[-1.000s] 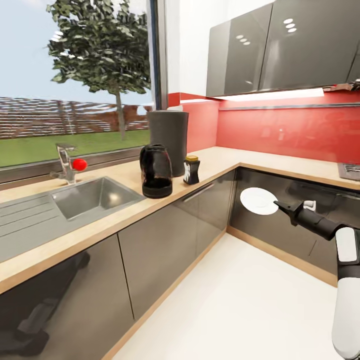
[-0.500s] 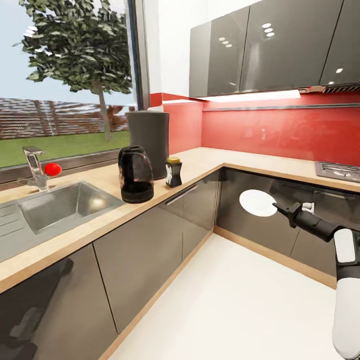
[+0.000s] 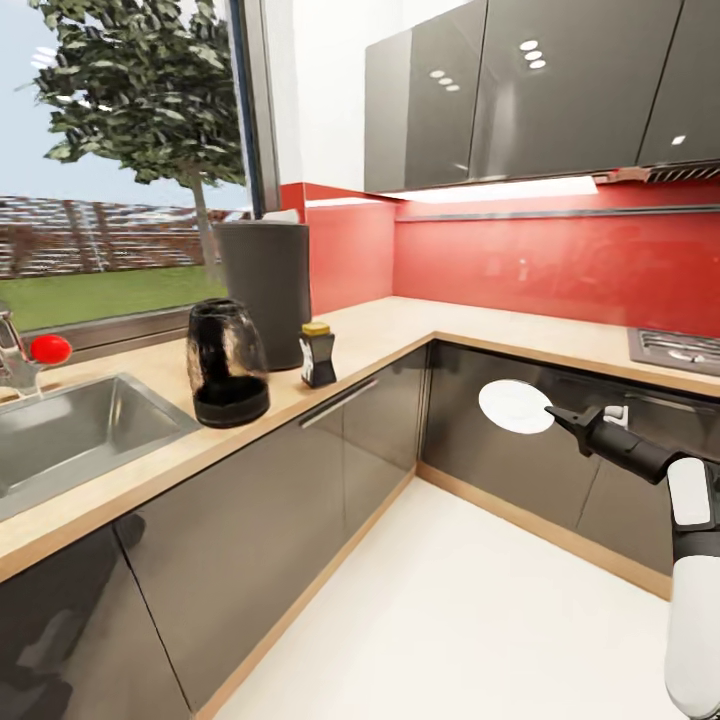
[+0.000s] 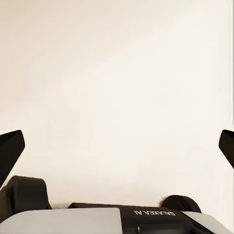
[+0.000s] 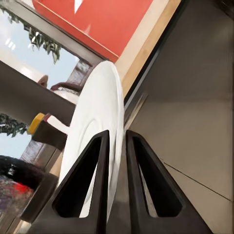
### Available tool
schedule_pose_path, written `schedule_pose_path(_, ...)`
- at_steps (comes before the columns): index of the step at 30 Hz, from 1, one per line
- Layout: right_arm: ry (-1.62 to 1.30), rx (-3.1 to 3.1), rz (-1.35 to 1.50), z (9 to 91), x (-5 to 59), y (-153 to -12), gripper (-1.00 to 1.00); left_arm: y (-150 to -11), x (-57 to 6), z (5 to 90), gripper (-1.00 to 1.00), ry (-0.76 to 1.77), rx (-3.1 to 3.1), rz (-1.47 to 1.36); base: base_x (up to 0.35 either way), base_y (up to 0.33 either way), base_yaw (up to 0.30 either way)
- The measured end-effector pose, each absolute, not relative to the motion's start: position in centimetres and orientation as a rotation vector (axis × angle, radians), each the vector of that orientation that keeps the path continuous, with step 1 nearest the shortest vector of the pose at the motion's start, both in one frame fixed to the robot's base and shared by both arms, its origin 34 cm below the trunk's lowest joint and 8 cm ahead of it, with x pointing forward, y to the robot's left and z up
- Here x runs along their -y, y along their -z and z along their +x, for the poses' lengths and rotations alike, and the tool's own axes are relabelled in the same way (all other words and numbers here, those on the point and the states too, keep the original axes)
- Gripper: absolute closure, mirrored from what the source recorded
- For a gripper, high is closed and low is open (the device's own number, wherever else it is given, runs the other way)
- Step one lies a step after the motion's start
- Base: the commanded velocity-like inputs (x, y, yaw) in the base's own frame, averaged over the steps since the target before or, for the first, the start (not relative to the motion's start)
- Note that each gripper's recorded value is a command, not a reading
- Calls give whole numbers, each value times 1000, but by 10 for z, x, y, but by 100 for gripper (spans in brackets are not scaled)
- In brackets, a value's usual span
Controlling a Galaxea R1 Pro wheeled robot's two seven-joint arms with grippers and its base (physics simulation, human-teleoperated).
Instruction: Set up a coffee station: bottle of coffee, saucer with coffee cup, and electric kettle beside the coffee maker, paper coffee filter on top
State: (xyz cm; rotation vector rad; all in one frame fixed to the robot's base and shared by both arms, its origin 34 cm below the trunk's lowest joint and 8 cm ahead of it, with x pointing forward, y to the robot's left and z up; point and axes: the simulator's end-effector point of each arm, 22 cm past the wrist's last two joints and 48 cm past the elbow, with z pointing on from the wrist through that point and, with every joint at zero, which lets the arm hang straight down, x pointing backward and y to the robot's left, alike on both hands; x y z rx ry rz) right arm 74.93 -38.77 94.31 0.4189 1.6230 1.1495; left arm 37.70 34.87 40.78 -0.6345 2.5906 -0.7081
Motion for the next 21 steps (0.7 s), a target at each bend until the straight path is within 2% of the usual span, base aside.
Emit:
schedule_pose_path(14, -1149, -1624, 419, 749, 388, -943, 100, -408, -349, 377, -100, 708, -2591, -635, 168, -268, 5)
schedule_pose_path(21, -1149, -1624, 419, 750, 388, -943, 100, -408, -348, 377, -100, 709, -2591, -634, 155, -274, 139)
